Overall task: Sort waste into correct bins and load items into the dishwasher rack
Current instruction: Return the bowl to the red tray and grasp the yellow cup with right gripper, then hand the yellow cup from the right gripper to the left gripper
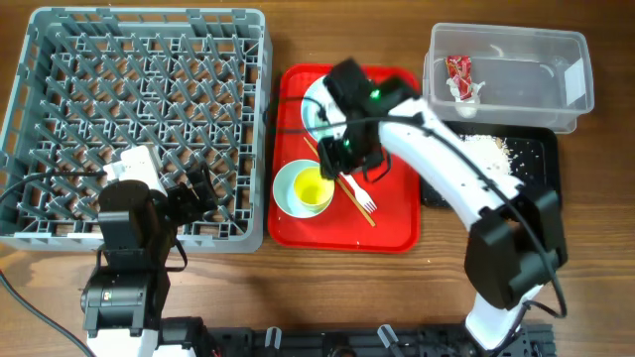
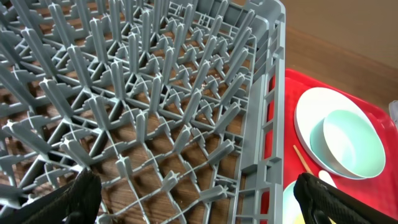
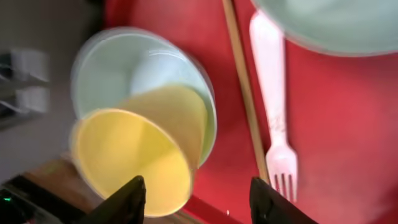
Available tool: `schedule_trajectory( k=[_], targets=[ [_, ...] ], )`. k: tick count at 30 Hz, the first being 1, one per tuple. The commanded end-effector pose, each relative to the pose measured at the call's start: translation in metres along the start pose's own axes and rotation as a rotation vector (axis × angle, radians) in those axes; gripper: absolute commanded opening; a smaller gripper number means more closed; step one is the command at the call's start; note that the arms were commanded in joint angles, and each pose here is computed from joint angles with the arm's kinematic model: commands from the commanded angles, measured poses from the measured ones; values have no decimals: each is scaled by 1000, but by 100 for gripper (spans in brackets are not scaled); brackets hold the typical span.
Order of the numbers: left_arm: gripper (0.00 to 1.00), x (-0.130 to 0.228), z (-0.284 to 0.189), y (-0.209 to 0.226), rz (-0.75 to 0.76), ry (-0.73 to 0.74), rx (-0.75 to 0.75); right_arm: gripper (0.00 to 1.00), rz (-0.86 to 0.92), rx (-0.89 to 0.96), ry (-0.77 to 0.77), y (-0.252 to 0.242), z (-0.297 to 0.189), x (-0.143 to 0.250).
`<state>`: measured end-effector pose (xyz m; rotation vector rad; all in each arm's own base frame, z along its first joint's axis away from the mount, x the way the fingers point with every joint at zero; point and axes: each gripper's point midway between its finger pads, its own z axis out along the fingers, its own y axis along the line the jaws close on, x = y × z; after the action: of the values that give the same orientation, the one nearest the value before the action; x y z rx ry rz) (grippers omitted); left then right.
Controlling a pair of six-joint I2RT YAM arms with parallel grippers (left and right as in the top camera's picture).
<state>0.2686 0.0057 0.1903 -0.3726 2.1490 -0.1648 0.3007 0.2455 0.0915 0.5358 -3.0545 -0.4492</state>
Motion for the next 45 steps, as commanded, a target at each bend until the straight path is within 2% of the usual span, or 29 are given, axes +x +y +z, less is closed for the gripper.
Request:
schedule_trajectory(
  k=[1, 2, 4, 7, 9, 11, 14, 16, 18, 22, 24, 27, 28, 34, 37, 39, 41, 45],
  targets=[
    [100, -10, -4, 0, 12, -25, -3, 47, 95, 10, 48, -8, 38, 19],
    [100, -10, -4, 0, 12, -25, -3, 42, 103, 10, 46, -11, 46, 21],
    [100, -10, -4, 0, 12, -26, -4, 17, 98, 1, 15, -9, 47, 14],
    [100, -10, -4, 0, 12, -26, -4, 8, 97, -7, -14, -4, 34, 3],
    [100, -10, -4, 0, 12, -26, -4, 7, 88, -16, -64, 3, 9, -13],
    [100, -10, -4, 0, 12, -26, -4, 4, 64, -41, -174, 14, -36, -33],
    [100, -10, -4, 0, 11, -26, -3, 4, 66, -104, -256, 20, -74, -43],
    [100, -10, -4, 0, 8, -26, -2, 4, 80, -158, -242, 17, -82, -39],
    [100, -8, -4, -10, 8, -14, 54, 4, 31, -338, -218, 30, -93, -36],
    [100, -12, -16, -65, 25, -4, 371, 4, 18, -659, -273, 29, -137, -48],
    [100, -23, -28, -93, 5, -26, 534, 4, 25, -745, -290, 24, -152, -49],
    [100, -45, -31, -113, -97, -58, 652, 4, -23, -894, -298, 35, -173, -46],
    [100, -51, -34, -129, -102, -48, 761, 4, -50, -948, -303, 41, -181, -45],
    [100, -66, -49, -180, -106, 55, 1181, 4, -161, -1182, -297, 62, -217, -34],
    [100, -65, -44, -186, -160, 127, 1240, 4, -168, -1203, -289, 65, -220, -31],
    [97, -59, -47, -194, -143, 159, 1279, 4, -170, -1198, -277, 69, -217, -30],
    [93, -56, -50, -198, -140, 172, 1291, 4, -141, -1154, -260, 72, -208, -32],
    [93, -54, -51, -201, -141, 182, 1298, 4, -131, -1087, -226, 85, -191, -31]
  ],
)
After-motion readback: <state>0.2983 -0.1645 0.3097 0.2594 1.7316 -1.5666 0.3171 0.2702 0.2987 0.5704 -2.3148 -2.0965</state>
